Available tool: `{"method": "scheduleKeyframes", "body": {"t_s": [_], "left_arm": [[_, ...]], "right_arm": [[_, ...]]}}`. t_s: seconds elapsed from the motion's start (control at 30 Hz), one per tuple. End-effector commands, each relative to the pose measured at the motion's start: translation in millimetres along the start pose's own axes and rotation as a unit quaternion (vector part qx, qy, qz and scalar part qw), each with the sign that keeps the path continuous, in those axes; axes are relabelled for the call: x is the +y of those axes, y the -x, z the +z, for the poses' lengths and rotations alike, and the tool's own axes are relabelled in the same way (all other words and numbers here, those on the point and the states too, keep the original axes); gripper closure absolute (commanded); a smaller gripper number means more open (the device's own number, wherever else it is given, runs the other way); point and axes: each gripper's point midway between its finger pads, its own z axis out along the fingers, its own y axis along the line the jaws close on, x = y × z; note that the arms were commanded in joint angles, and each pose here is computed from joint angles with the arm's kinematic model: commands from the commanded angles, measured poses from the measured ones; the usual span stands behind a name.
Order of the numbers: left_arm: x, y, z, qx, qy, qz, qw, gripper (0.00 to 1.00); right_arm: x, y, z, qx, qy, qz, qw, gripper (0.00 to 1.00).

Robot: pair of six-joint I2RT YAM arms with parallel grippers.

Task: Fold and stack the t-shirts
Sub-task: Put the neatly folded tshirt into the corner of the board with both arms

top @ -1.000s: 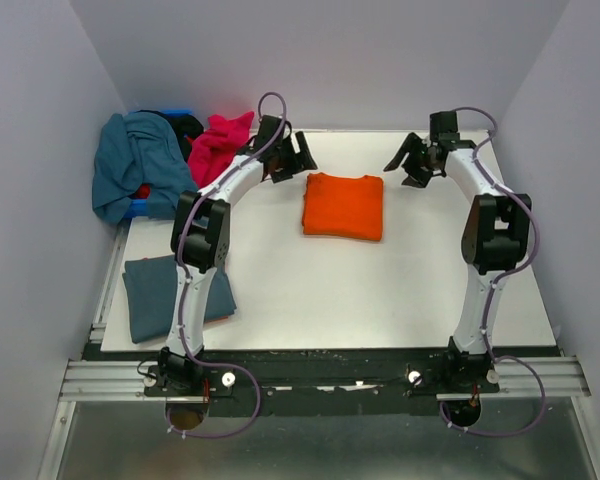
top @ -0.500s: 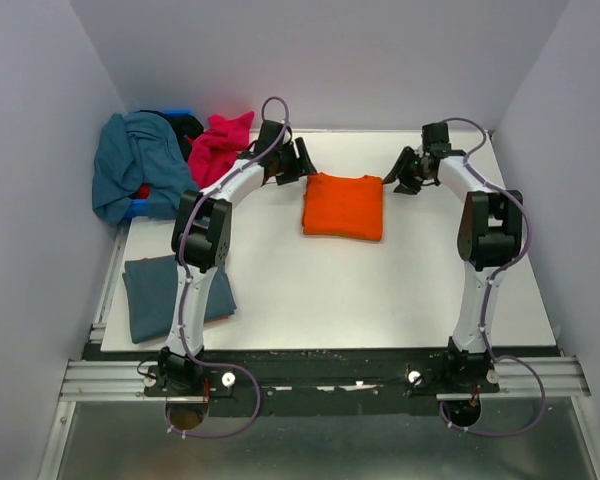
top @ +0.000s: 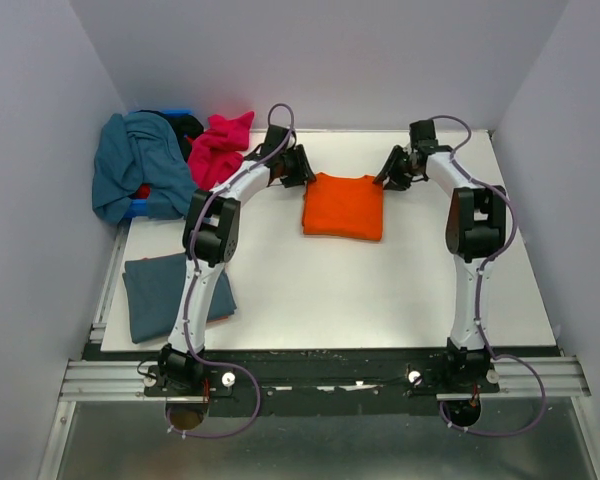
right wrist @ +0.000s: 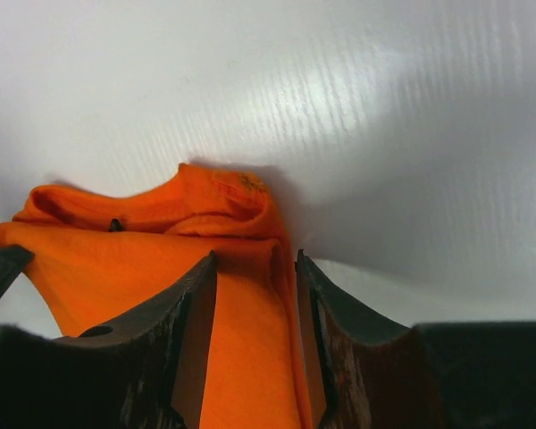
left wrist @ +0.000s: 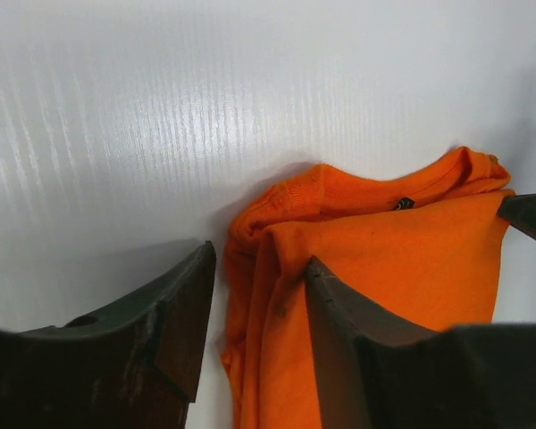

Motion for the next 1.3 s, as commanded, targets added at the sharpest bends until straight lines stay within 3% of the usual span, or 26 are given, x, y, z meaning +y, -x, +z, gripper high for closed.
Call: {"method": "scheduleKeyframes", "body": {"t_s": [0.0, 0.37, 0.43, 0.5, 0.6, 0.7, 0.87, 1.1, 1.27], "left_arm": [[10, -13, 16, 0.025, 0.008, -0.008, 1.0, 0.5], [19, -16, 34, 0.027, 0.016, -0.046, 0.998, 0.52], [20, -18, 37, 0.029, 0.016, -0.052, 0.998, 0.6], [21, -19, 39, 0.029, 0.015, -0.059, 0.998, 0.68], [20, -15, 42, 0.017, 0.003, -0.063, 0.998, 0.91], [20, -11, 45, 0.01, -0.017, -0.072, 0.997, 1.0], [12, 1, 29, -0.018, -0.046, -0.063, 0.997, 1.0], [-8, 24, -33, -0.072, -0.049, -0.005, 0.996, 1.0], [-17, 21, -73, -0.098, -0.055, 0.022, 0.993, 1.0]], "right_arm": [[0, -13, 17, 0.027, -0.014, 0.0, 1.0, 0.53], [-3, -13, 24, 0.027, -0.049, 0.007, 0.998, 0.6], [0, -12, 26, 0.028, -0.044, 0.006, 0.999, 0.66], [4, -11, 27, 0.026, -0.041, 0.004, 0.999, 0.78], [2, -6, 26, 0.01, -0.044, -0.001, 0.999, 0.99], [7, -3, 23, -0.009, -0.025, -0.01, 1.0, 0.99], [28, 5, 8, -0.024, 0.015, -0.021, 0.999, 0.99], [54, 1, -37, -0.052, 0.054, -0.058, 0.996, 0.99], [67, -33, -70, -0.059, 0.08, -0.09, 0.991, 0.99]]}}
